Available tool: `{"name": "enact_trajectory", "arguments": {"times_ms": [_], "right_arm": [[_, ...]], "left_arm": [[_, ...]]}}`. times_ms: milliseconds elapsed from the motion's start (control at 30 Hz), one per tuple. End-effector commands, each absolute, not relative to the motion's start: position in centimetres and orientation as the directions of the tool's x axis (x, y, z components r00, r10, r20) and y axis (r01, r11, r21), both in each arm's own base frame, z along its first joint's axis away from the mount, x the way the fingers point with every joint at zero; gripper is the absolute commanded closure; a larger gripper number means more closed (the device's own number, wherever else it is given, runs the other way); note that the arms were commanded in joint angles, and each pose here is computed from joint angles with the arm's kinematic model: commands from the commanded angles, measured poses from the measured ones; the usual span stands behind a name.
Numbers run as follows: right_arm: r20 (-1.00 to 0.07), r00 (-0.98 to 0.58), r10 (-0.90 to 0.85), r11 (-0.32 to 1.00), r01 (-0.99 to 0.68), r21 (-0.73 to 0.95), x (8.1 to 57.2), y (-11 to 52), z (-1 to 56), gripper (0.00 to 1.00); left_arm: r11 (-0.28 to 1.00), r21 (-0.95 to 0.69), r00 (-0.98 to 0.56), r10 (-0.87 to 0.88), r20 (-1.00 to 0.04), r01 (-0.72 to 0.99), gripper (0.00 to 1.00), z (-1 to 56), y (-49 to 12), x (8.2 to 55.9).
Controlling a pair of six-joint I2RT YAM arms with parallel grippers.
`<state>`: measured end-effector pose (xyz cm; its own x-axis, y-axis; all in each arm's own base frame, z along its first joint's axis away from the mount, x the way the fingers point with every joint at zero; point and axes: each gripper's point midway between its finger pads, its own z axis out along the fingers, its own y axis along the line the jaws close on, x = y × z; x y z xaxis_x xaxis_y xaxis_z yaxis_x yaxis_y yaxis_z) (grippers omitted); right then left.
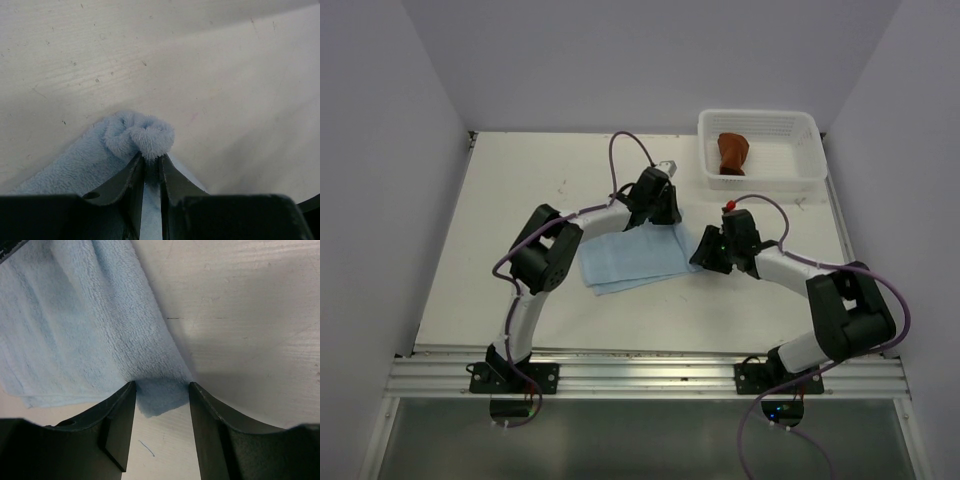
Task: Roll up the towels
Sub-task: Roll the towel
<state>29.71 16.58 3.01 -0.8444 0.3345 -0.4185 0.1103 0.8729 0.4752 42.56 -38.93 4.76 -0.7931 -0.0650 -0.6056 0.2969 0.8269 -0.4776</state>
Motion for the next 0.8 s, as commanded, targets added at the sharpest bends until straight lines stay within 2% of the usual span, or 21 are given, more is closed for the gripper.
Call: {"name": "enact_trajectory", "arguments": {"times_ms": [0,400,767], "right_arm": [[-0.452,-0.831,0.323,0.870,0.073,0.488,30.6,16.9,3.5,0.49],[-0.536,-0.795,0.285,0.873,-0.016,0.488,31.6,17.1,7.5,0.38],[-0.534,-0.798,0.280,0.880,-0.009,0.474,33.7,17.5,6.3,0.42]], "left_arm": [[0.813,-0.471,-0.745,-0.072,-0.664,0.341,0.80,7.1,-38.6,43.6],[0.825,-0.465,-0.748,-0.078,-0.659,0.323,0.80,6.5,-37.8,43.9],[0.828,-0.460,-0.754,-0.071,-0.653,0.321,0.80,6.0,-37.4,43.7]]}}
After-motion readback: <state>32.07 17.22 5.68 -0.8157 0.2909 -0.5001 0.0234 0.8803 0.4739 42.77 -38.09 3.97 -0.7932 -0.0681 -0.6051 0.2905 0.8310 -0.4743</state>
